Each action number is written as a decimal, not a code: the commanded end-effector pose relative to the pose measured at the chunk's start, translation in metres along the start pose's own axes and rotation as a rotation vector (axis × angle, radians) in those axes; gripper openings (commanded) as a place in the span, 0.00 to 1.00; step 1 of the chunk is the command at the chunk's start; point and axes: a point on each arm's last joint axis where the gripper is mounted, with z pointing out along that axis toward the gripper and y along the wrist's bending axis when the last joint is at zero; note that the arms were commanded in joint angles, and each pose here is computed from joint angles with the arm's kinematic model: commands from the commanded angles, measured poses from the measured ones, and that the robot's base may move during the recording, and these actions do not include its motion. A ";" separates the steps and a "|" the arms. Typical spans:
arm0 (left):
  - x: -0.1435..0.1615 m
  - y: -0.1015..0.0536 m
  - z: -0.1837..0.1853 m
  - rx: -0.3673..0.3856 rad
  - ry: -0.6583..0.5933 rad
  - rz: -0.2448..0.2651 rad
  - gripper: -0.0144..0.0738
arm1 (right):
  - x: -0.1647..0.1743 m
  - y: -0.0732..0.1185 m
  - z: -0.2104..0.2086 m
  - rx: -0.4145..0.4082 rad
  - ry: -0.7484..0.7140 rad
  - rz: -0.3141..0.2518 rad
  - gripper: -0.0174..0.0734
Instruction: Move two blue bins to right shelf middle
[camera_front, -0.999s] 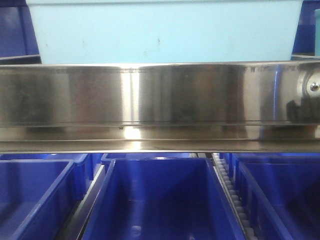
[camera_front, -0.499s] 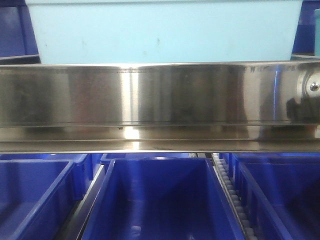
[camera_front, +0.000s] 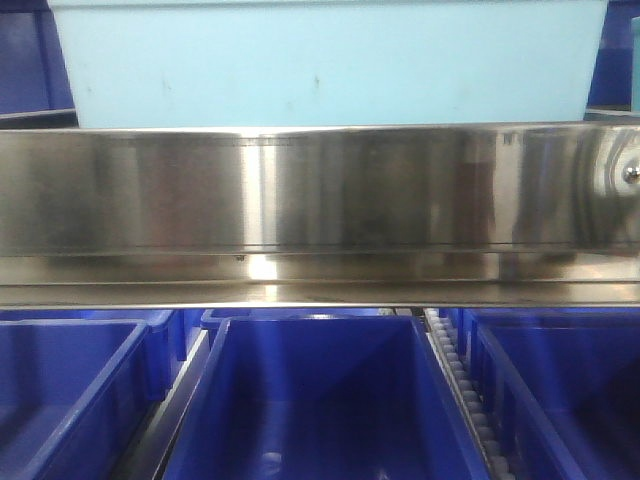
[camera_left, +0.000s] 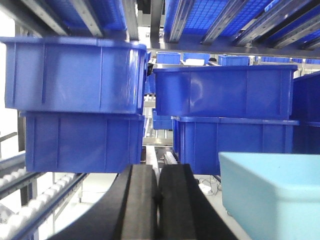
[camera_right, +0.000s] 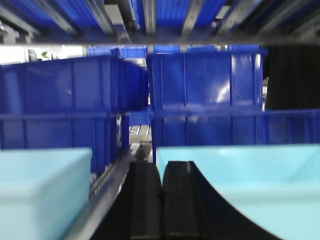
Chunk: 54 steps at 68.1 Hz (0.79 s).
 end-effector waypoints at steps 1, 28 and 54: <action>-0.021 0.000 0.004 0.000 0.070 0.008 0.29 | -0.023 0.003 0.000 -0.011 0.055 -0.002 0.18; -0.078 -0.002 0.071 0.021 0.246 -0.021 0.86 | -0.067 0.005 0.046 -0.009 0.152 0.000 0.82; -0.085 -0.048 0.151 0.282 0.648 -0.001 0.86 | -0.092 0.032 0.126 -0.198 0.512 -0.002 0.82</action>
